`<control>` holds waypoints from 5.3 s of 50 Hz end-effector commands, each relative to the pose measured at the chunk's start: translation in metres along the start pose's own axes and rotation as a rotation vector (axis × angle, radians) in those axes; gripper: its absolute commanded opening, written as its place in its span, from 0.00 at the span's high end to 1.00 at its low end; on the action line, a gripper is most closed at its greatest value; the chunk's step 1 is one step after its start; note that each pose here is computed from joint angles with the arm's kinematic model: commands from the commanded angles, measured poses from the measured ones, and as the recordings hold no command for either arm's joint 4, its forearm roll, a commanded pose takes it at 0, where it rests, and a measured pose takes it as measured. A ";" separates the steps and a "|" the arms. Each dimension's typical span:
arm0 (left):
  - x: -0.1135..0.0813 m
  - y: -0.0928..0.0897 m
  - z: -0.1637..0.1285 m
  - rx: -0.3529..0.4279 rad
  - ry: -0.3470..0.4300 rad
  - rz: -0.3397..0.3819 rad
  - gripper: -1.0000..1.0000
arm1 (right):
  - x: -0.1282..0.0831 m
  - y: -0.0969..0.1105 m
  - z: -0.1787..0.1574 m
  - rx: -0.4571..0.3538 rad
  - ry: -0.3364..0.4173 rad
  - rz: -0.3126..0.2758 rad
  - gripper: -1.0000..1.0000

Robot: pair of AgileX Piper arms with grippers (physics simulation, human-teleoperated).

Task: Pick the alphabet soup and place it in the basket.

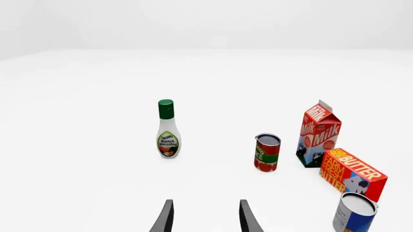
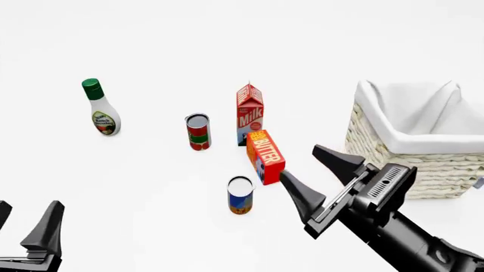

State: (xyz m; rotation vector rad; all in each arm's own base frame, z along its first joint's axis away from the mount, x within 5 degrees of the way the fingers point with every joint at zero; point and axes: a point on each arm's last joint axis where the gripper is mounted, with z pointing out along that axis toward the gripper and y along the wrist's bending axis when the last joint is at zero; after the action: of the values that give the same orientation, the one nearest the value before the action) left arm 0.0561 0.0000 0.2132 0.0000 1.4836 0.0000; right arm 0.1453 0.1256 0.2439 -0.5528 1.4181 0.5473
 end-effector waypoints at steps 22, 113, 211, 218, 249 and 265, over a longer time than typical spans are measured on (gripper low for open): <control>0.000 0.000 0.000 0.000 0.000 0.000 0.00 | 0.026 0.003 0.033 -0.012 0.052 0.017 0.00; 0.000 0.000 0.000 0.000 0.000 0.000 0.00 | 0.111 0.006 0.101 -0.007 0.215 0.065 0.00; 0.000 0.000 0.000 0.000 0.000 0.000 0.00 | 0.173 0.013 0.134 -0.017 0.325 0.084 0.00; 0.000 0.000 0.000 0.000 0.000 0.000 0.00 | 0.176 0.013 0.135 -0.018 0.328 0.081 0.00; 0.000 0.000 0.000 0.000 0.000 0.000 0.00 | 0.171 0.016 0.131 -0.026 0.315 0.087 1.00; 0.000 0.000 0.000 0.000 0.000 0.000 0.00 | 0.136 0.020 0.114 -0.047 0.250 0.084 1.00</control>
State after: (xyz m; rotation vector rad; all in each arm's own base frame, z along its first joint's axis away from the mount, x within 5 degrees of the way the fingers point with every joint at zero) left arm 0.0561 0.0000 0.2132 0.0000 1.4836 0.0000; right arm 0.2379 0.2231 0.0957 -0.6370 1.7161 0.5653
